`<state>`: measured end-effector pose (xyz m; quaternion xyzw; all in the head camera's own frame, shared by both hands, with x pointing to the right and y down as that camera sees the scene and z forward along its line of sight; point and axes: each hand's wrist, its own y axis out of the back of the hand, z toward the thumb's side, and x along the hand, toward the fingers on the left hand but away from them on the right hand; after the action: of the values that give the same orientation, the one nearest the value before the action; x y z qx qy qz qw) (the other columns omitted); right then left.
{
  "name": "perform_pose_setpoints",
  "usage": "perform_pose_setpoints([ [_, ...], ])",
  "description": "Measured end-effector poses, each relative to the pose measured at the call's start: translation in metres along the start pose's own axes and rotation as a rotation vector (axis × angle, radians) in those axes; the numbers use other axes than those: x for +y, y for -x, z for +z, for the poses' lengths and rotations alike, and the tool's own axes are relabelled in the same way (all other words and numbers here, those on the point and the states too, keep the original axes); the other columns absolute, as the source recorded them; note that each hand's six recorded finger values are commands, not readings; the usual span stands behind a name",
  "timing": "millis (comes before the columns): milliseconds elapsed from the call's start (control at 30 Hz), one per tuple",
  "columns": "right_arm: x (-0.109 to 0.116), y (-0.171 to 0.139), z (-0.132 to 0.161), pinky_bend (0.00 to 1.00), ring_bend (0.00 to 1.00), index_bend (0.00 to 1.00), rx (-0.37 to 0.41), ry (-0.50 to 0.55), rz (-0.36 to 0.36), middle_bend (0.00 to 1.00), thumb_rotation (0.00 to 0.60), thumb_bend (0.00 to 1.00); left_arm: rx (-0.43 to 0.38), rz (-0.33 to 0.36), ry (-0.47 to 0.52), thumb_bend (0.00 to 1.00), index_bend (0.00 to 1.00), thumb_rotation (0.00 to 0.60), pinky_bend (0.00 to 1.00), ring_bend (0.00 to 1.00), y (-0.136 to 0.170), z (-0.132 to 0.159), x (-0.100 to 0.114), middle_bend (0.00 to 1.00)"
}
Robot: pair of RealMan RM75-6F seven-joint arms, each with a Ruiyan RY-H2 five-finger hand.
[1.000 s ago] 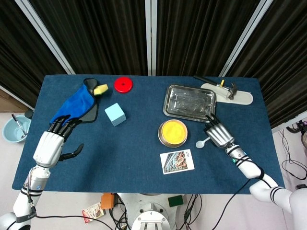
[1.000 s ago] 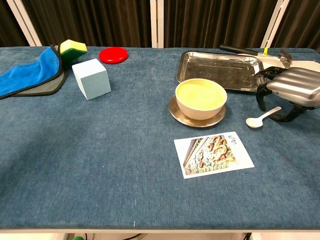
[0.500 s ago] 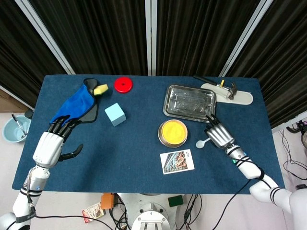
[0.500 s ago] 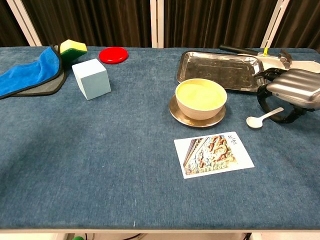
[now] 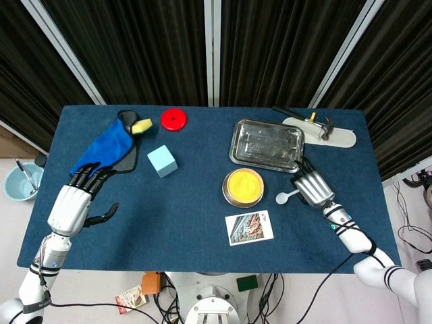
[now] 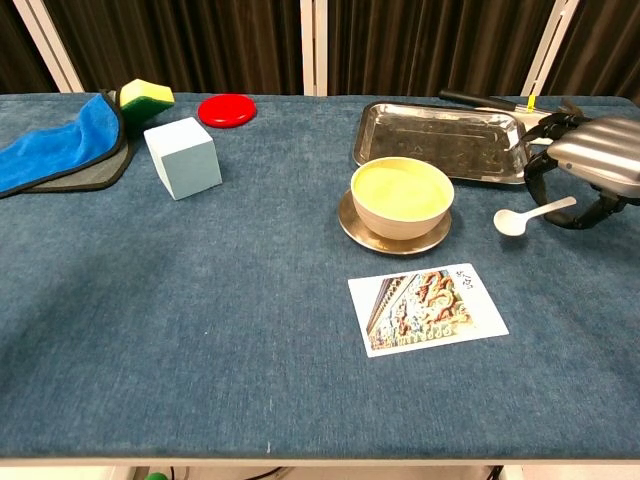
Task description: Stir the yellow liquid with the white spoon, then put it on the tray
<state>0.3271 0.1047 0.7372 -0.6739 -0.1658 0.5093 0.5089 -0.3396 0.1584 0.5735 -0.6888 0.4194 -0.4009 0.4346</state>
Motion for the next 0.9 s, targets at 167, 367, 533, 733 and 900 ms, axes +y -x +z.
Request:
perform_pose_setpoints([
  [167,0.008,0.001,-0.003,0.08,0.13,0.65,-0.01,0.02,-0.028,0.53,0.6,0.46,-0.001,0.002,-0.004,0.29,0.19,0.417,0.13,0.1,0.0,0.0,0.001,0.17],
  [367,0.019,0.001,-0.004,0.09,0.15,0.66,-0.009,0.028,-0.046,0.54,0.6,0.47,0.0,0.003,-0.01,0.29,0.19,0.424,0.13,0.1,0.002,0.0,0.003,0.17],
  [533,0.036,0.002,-0.003,0.1,0.16,0.66,0.007,0.007,-0.055,0.55,0.6,0.48,0.0,0.004,-0.011,0.29,0.19,0.424,0.13,0.1,0.004,0.0,0.005,0.17],
  [733,0.071,0.008,0.009,0.1,0.16,0.67,0.039,-0.005,-0.074,0.55,0.6,0.48,-0.001,0.009,-0.006,0.29,0.19,0.418,0.13,0.1,0.005,0.0,0.005,0.17],
  [900,0.094,0.024,0.033,0.1,0.16,0.66,0.073,-0.041,-0.054,0.53,0.6,0.48,-0.004,0.011,-0.006,0.29,0.19,0.427,0.14,0.1,0.007,0.0,0.005,0.17],
])
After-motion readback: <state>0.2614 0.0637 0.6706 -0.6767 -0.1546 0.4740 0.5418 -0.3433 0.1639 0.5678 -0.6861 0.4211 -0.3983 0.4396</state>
